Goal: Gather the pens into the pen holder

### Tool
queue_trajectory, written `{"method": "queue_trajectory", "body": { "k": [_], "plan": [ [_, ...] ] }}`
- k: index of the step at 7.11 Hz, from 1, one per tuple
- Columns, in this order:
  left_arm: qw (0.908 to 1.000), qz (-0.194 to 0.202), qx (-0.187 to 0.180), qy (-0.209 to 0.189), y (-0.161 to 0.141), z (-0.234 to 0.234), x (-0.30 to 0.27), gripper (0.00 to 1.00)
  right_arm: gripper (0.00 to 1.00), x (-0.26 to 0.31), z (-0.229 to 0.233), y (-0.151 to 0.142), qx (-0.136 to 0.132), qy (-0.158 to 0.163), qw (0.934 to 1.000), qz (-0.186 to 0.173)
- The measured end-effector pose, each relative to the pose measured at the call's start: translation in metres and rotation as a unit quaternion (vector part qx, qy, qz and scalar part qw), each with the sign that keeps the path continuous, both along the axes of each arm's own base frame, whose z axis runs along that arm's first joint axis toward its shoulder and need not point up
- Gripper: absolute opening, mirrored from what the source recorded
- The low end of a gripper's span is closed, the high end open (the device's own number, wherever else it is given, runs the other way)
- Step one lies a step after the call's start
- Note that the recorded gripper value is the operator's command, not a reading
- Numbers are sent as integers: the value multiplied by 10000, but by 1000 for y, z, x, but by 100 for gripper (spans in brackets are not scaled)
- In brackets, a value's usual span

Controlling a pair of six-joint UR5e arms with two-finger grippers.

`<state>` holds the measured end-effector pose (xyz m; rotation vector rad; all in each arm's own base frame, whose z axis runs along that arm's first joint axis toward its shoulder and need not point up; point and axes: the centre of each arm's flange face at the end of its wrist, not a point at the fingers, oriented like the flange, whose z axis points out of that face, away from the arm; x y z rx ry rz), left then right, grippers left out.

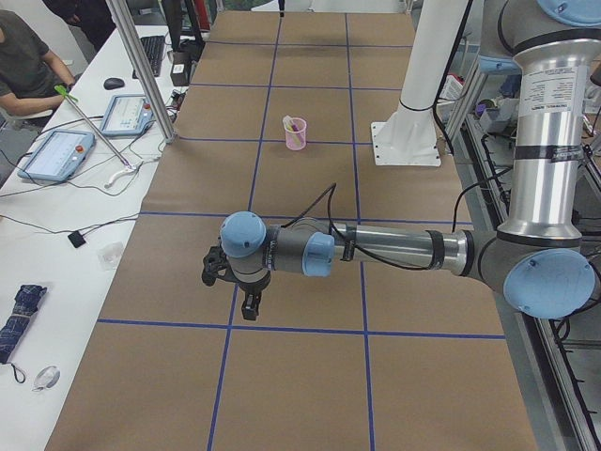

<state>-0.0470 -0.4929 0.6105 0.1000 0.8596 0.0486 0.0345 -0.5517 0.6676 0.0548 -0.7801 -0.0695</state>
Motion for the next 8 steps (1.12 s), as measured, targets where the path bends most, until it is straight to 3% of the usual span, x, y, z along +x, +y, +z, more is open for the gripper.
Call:
{"method": "queue_trajectory", "body": {
  "k": [3, 6, 8],
  "plan": [
    [9998, -188, 54, -22, 11, -1, -10, 100, 100, -7, 3, 3, -87, 33, 10000, -35],
    [9995, -226, 114, -179, 6, -4, -12, 100, 100, -18, -59, -28, -348, 55, 9993, -125],
    [9994, -218, -32, -253, 5, -4, -11, 100, 100, -12, -85, 4, -368, 119, 9992, -102]
  ]
}}
